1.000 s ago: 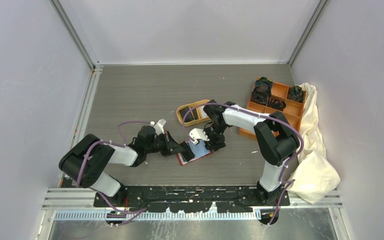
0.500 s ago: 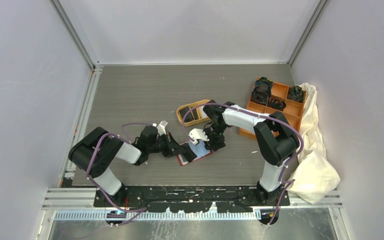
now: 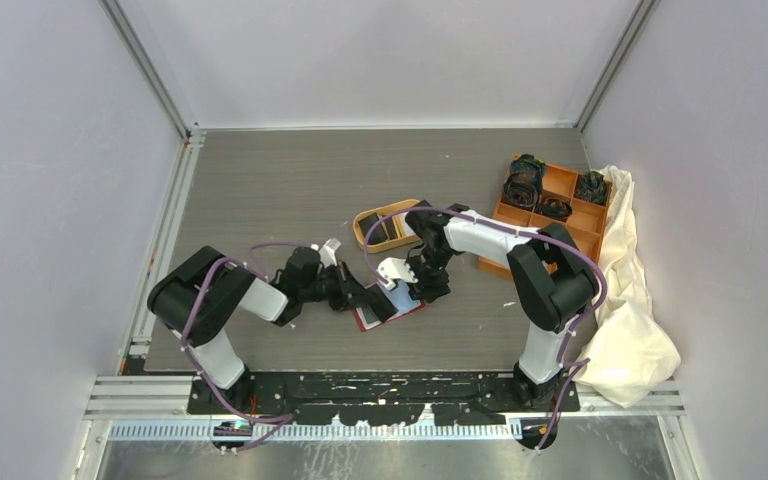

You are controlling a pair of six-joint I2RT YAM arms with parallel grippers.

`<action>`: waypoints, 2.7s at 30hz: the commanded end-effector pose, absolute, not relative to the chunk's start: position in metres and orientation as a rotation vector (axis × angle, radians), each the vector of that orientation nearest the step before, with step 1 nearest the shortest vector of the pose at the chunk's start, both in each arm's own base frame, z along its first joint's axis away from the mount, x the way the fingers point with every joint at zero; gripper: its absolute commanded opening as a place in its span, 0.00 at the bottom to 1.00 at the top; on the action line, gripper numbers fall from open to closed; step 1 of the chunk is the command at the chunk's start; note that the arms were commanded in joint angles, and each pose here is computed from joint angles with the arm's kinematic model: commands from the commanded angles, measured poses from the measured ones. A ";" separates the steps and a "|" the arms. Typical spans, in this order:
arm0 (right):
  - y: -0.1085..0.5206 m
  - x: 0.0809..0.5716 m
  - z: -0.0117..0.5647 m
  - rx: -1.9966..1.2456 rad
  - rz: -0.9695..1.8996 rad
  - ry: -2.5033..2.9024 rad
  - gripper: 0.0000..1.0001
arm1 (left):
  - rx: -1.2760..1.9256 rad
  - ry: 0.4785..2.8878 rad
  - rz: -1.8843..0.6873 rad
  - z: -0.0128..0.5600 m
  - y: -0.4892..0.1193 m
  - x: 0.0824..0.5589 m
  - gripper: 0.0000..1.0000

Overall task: Put the credit cards into the card holder
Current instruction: Insert the credit card into the card holder.

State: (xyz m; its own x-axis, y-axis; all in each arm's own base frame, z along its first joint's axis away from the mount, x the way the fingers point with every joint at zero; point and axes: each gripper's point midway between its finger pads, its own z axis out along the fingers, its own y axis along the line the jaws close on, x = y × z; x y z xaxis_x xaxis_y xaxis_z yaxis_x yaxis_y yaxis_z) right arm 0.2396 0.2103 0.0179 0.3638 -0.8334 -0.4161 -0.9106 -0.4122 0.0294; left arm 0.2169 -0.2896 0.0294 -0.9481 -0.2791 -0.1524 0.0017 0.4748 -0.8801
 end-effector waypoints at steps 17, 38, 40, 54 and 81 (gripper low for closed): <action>0.214 0.231 0.024 -2.426 0.588 1.560 0.56 | -0.344 2.602 -1.534 0.012 -0.296 0.209 0.00; 0.218 0.230 0.026 -2.430 0.579 1.545 0.55 | -0.323 2.662 -1.601 0.010 -0.302 0.216 0.00; 0.218 0.230 0.026 -2.431 0.579 1.545 0.55 | -0.317 2.662 -1.608 0.010 -0.303 0.218 0.00; 0.221 0.246 0.060 -2.292 0.494 1.610 0.73 | -0.312 2.650 -1.624 0.005 -0.305 0.221 0.17; 0.346 0.189 0.096 -2.077 0.629 1.449 0.14 | -0.320 2.660 -1.615 -0.004 -0.302 0.219 0.21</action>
